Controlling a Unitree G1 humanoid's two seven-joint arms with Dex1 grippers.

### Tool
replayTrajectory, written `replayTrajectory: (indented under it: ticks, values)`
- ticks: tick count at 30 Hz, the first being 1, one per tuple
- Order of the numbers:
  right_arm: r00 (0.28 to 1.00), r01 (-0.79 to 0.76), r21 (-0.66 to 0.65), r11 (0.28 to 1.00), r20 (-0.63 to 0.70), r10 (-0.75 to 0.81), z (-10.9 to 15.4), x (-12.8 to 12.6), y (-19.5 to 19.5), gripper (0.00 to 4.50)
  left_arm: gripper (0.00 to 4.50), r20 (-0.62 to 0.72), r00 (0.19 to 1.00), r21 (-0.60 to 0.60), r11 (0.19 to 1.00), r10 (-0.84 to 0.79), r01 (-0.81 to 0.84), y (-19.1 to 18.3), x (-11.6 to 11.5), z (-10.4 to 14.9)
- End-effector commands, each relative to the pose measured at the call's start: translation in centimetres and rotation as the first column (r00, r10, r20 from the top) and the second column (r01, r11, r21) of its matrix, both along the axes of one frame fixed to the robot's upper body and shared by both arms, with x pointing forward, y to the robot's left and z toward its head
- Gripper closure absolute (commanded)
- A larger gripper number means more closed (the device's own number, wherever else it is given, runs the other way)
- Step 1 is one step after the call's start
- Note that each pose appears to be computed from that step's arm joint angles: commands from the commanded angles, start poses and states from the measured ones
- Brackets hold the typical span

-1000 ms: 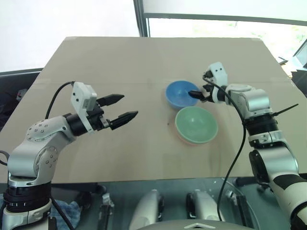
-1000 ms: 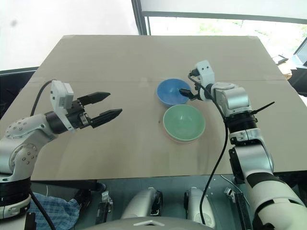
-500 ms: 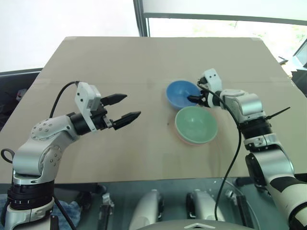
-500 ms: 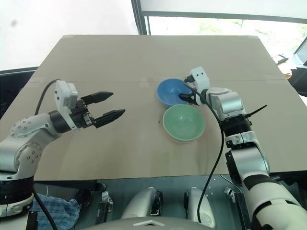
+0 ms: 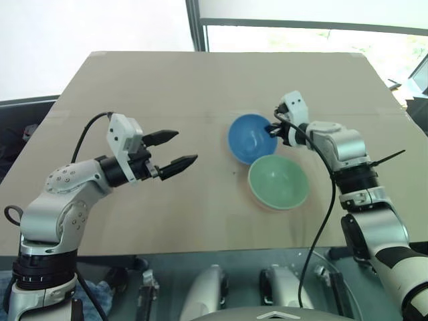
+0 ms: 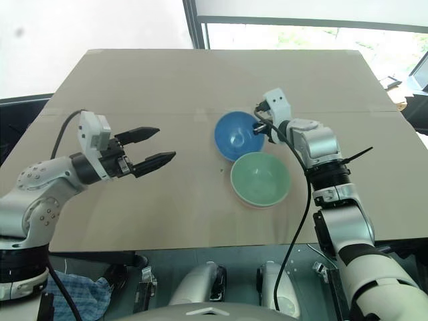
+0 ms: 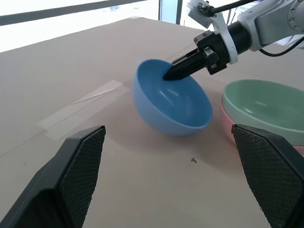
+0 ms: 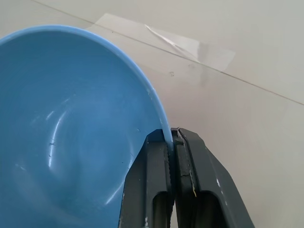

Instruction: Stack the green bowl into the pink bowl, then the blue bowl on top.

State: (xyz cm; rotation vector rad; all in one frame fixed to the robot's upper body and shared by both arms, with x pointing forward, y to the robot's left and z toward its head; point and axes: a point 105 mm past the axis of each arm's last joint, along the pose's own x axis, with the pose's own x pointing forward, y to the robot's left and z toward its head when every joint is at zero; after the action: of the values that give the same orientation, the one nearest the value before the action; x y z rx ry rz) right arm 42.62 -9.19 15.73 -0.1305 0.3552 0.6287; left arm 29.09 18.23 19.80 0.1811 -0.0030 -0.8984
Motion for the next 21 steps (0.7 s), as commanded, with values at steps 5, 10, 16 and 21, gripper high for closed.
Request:
replayTrajectory:
  ticks: [5, 10, 16, 21]
  values:
    - [0.976, 0.037, 0.109, 0.993, 0.208, -0.059, 7.0, 1.4, -1.2, 4.44, 0.0, 0.054, 0.998, 0.003, 1.0, -0.03, 0.029, -0.6, 0.4, 0.9]
    - [0.942, -0.055, 0.182, 0.982, 0.336, -0.01, 12.1, 0.6, -1.2, 4.44, 0.0, 0.055, 0.998, 0.002, 0.999, -0.043, 0.043, -0.8, 0.5, 0.9]
    - [0.889, -0.293, 0.083, 0.953, 0.39, 0.239, 14.6, -4.2, -0.9, 4.44, 0.0, 0.046, 0.995, 0.002, 0.996, -0.091, 0.091, -1.4, 0.2, 0.8]
    - [0.88, -0.363, -0.013, 0.932, 0.325, 0.347, 13.5, -7.3, -2.0, 4.44, 0.0, 0.043, 0.987, 0.004, 0.988, -0.152, 0.152, -2.1, 0.2, 0.9]
